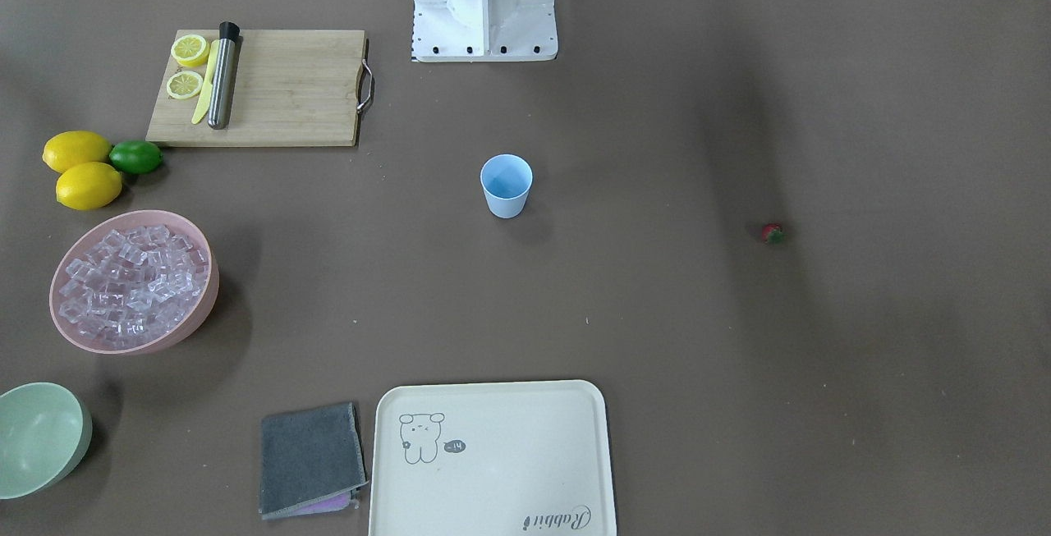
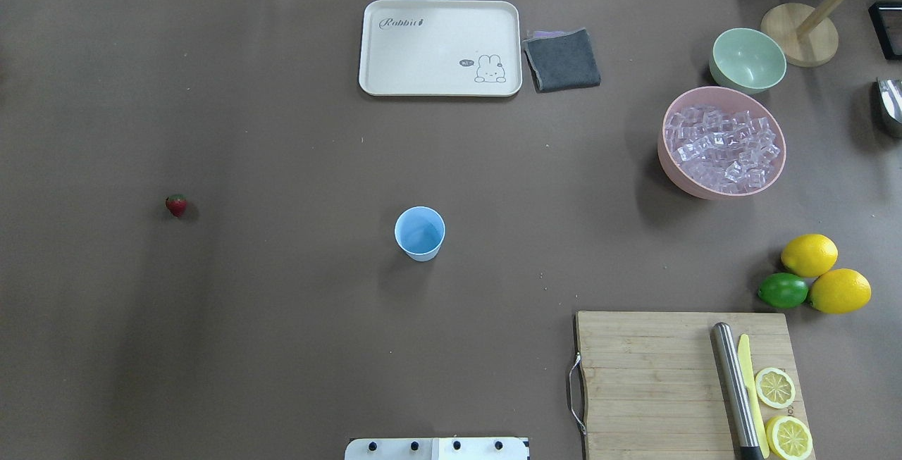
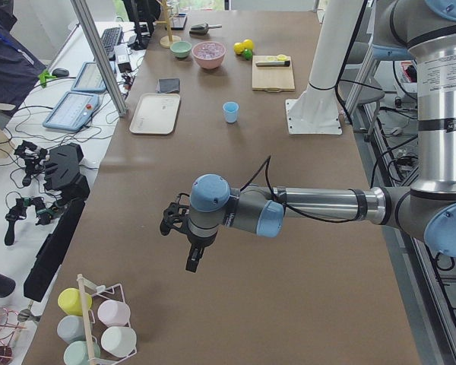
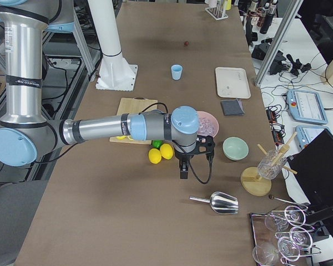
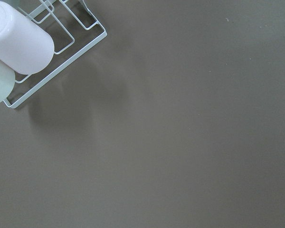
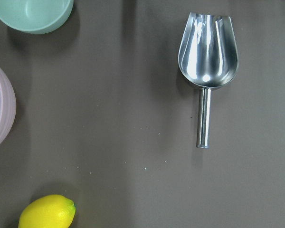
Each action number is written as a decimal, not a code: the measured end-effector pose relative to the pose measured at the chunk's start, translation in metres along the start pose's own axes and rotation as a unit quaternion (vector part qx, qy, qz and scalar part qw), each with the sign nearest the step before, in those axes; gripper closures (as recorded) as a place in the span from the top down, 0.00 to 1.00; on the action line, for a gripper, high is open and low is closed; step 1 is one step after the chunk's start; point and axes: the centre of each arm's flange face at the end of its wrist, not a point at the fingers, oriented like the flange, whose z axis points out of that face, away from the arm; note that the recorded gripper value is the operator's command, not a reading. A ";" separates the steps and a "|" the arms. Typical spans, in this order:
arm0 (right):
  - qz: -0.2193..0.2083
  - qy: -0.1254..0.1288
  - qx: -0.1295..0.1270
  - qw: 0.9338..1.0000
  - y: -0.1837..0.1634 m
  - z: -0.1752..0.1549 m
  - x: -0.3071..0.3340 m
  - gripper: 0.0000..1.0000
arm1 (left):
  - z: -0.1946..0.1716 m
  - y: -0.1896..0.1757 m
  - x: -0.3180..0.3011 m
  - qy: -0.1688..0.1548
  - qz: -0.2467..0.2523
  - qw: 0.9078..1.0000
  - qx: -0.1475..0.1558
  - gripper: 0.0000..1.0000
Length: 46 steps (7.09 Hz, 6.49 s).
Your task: Put ice and strawberries in cup
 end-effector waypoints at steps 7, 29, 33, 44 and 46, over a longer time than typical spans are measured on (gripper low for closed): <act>-0.063 -0.004 0.008 0.998 -0.117 0.017 -0.200 0.88 | 0.004 0.002 -0.006 -0.001 -0.004 1.000 -0.003 0.98; 0.185 0.030 -0.006 0.982 -0.095 0.180 -0.326 0.63 | 0.010 0.003 -0.014 -0.001 -0.008 1.000 -0.007 0.98; 0.184 0.037 -0.012 0.982 -0.094 0.188 -0.320 0.14 | 0.010 0.002 -0.014 -0.001 -0.008 1.000 -0.007 0.98; 0.076 -0.114 0.012 0.991 -0.084 0.076 -0.509 0.00 | 0.015 0.003 -0.019 0.000 -0.013 1.000 -0.011 0.98; 0.074 -0.154 -0.010 0.985 -0.034 0.072 -0.619 0.00 | 0.017 0.005 -0.020 0.000 -0.015 1.000 -0.013 0.98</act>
